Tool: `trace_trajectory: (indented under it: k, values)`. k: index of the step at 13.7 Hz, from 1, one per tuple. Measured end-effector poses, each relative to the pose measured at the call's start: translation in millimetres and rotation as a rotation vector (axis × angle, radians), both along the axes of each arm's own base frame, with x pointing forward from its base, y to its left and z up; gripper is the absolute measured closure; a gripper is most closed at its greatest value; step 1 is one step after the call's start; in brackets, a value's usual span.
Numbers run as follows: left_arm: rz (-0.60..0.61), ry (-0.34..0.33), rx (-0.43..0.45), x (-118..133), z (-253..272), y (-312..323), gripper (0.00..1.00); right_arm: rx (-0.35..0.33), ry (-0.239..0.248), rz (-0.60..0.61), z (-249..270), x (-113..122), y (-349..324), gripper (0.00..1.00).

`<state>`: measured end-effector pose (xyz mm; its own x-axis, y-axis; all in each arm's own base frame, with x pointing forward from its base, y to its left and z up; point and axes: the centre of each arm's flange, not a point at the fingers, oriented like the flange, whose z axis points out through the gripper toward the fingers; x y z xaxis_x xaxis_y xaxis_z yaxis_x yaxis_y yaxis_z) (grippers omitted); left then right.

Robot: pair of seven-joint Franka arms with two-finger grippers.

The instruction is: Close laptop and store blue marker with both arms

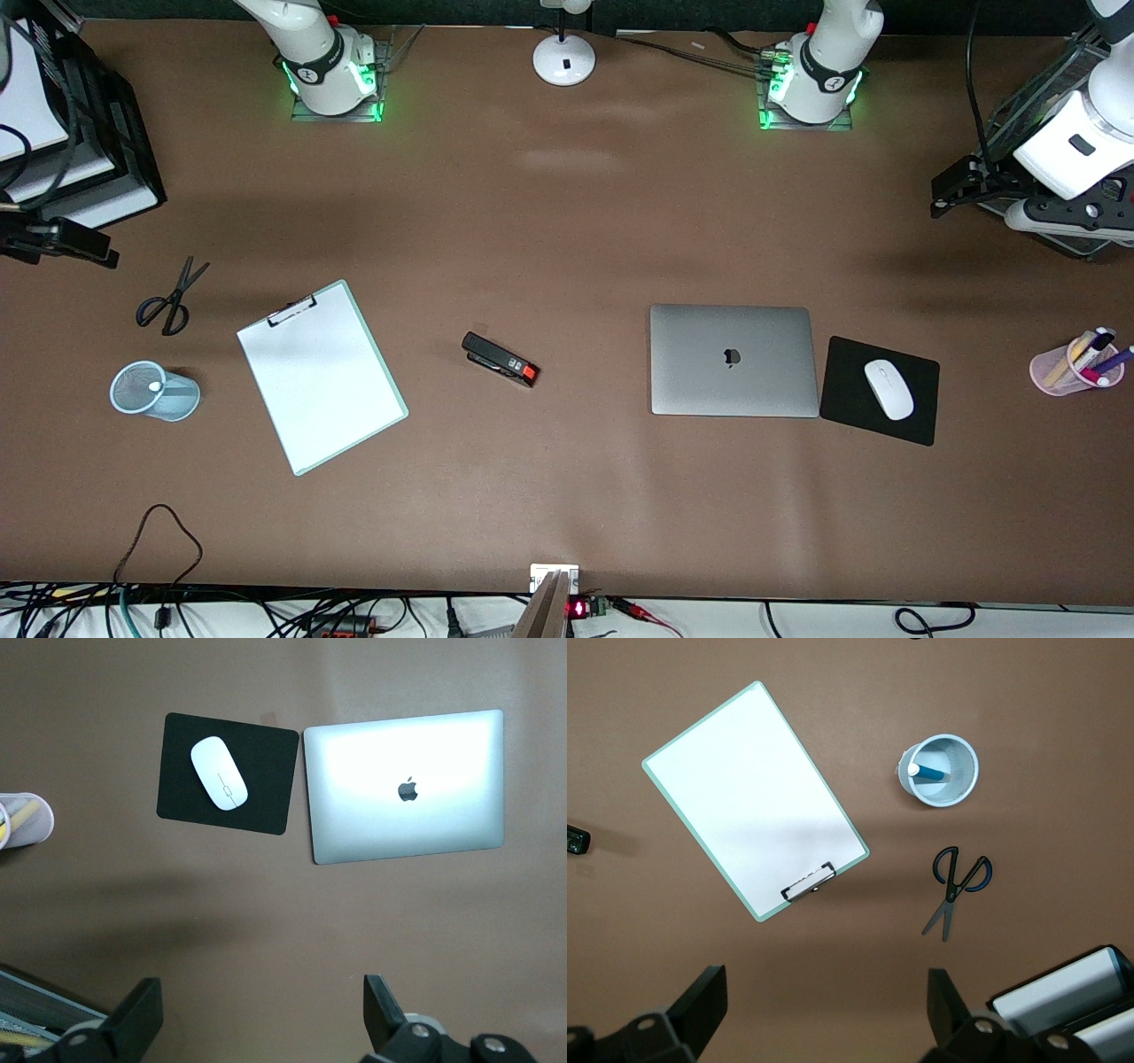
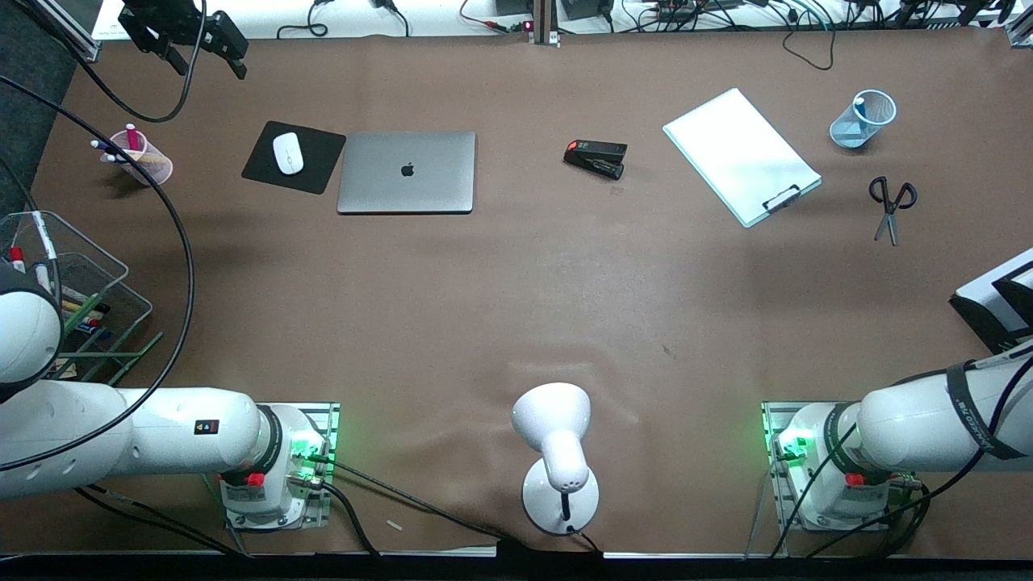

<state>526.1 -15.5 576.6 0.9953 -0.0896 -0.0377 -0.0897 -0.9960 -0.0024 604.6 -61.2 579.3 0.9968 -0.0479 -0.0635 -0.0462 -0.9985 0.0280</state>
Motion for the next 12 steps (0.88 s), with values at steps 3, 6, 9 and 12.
trace_trajectory:
  k: [3, 6, 9, 12]
  values:
    - [0.0, 0.0, 0.0, 0.0, 0.0, 0.0, 0.0, 0.003, -0.016, -0.005, 1.5, -2.4, -2.8, 0.0]
    - [0.0, 0.0, 0.0, 0.0, 0.0, 0.0, 0.0, 0.008, -0.029, -0.006, -2.8, -14.0, -3.6, 0.0]
    - [0.0, 0.0, 0.0, 0.0, 0.0, 0.0, 0.0, 0.014, -0.027, -0.011, 6.3, -29.2, -6.0, 0.0]
    - [0.0, 0.0, 0.0, 0.0, 0.0, 0.0, 0.0, 0.017, -0.029, -0.015, 17.0, -38.8, -7.7, 0.0]
